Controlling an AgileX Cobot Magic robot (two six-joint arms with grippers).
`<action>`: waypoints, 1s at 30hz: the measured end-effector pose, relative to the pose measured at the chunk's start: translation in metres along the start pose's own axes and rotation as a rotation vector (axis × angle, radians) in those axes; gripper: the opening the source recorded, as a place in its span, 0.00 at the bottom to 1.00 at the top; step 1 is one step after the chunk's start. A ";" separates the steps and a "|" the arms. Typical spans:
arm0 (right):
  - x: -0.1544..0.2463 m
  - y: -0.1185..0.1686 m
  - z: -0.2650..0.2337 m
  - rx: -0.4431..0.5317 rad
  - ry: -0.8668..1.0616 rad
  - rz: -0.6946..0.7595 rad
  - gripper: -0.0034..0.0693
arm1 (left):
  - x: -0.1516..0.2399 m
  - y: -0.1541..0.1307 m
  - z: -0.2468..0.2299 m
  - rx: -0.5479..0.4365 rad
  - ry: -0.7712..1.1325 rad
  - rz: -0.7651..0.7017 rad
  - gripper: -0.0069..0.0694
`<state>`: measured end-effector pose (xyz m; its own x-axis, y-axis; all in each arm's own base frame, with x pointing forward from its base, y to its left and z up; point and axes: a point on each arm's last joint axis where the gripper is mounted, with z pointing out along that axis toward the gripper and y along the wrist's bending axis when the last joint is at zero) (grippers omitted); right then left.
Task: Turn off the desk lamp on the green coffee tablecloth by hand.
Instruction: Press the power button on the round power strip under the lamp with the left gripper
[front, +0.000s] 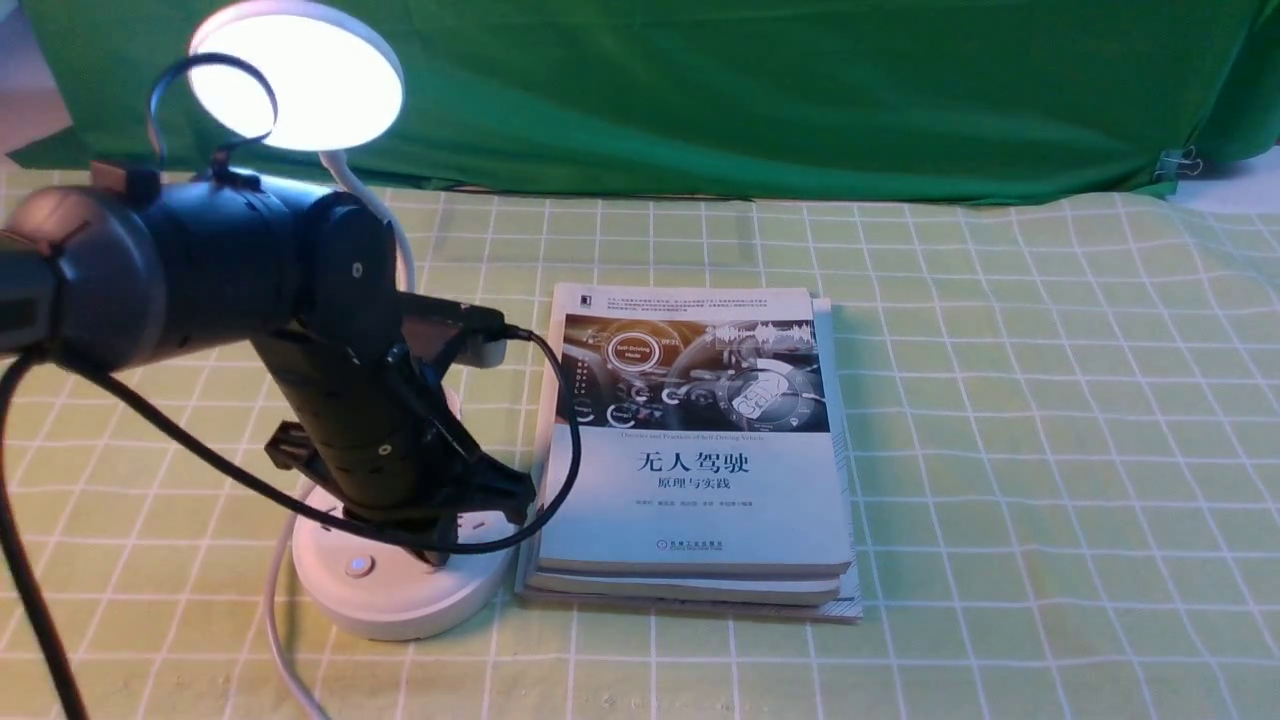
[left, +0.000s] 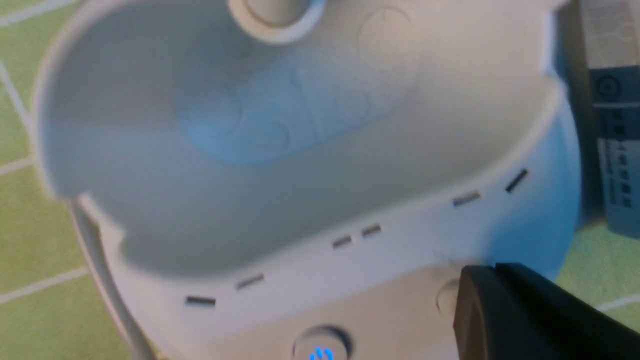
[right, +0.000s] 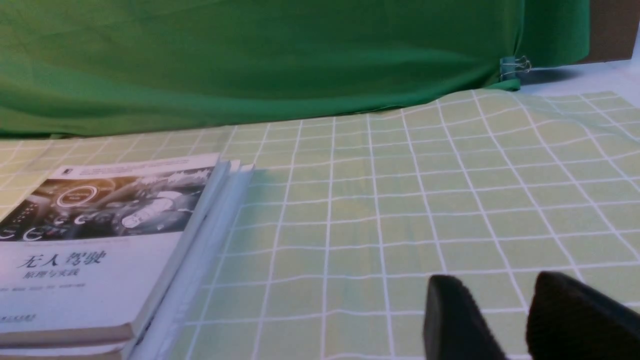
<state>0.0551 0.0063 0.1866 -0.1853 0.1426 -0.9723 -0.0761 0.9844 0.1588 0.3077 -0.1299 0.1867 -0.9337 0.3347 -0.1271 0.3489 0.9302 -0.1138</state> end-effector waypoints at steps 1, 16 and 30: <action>0.000 0.000 0.000 0.000 0.000 0.000 0.37 | -0.001 0.000 0.002 0.009 0.010 -0.001 0.08; 0.000 0.000 0.000 0.000 0.000 0.000 0.37 | 0.004 -0.002 -0.026 -0.005 -0.060 0.023 0.08; 0.000 0.000 0.000 0.000 0.000 -0.001 0.37 | 0.001 0.003 0.001 -0.029 0.012 0.014 0.08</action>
<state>0.0551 0.0063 0.1866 -0.1853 0.1420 -0.9724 -0.0762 0.9844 0.1583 0.3083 -0.1269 0.1853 -0.9296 0.3496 -0.1165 0.3598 0.9293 -0.0831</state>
